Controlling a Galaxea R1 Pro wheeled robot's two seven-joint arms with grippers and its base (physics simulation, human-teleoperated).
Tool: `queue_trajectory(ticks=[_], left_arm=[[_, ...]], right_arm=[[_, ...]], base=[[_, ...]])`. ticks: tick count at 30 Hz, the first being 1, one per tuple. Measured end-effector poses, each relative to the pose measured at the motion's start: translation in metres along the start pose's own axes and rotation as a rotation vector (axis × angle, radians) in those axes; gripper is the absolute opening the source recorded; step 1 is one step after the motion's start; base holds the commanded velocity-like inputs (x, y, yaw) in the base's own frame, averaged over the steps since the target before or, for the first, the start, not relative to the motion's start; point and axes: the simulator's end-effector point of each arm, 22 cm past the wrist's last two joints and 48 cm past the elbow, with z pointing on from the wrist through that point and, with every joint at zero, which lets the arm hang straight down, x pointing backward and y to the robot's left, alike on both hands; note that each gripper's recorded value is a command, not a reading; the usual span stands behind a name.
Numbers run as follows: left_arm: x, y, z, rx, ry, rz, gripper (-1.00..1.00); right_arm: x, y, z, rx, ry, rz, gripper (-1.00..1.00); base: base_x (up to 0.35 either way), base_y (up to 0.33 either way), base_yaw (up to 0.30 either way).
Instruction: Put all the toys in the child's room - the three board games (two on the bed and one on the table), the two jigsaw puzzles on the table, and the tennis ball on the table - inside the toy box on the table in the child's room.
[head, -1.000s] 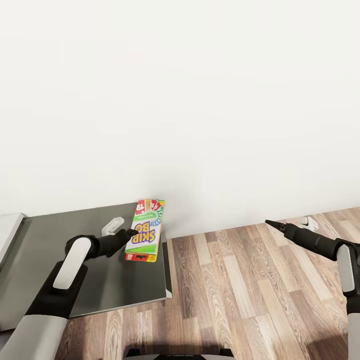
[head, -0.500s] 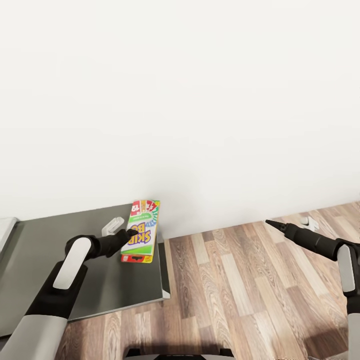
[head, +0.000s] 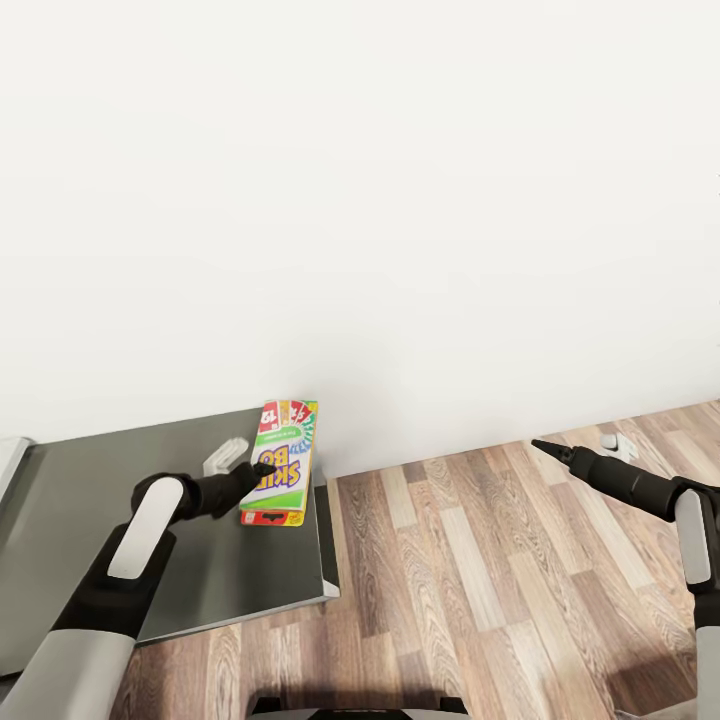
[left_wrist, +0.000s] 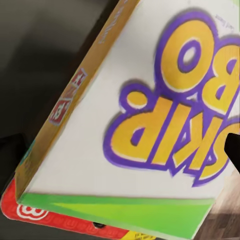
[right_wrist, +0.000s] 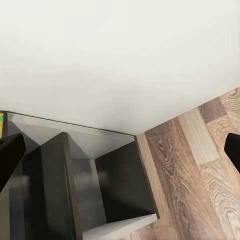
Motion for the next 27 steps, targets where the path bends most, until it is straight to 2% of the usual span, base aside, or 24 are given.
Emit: queue_trajectory(ticks=[9,27], left_arm=[[0.003,0.010,0.004,-0.016,0.011,-0.012,1.00],[0.004,0.012,0.005,-0.021,0.013,-0.013,1.00]], right_arm=[[0.000,0.000,0.000,0.001,0.000,-0.001,1.00],[0.000,0.000,-0.001,0.000,0.001,0.000,1.00]], base=[[0.000,0.000,-0.003],[0.000,0.000,0.000]])
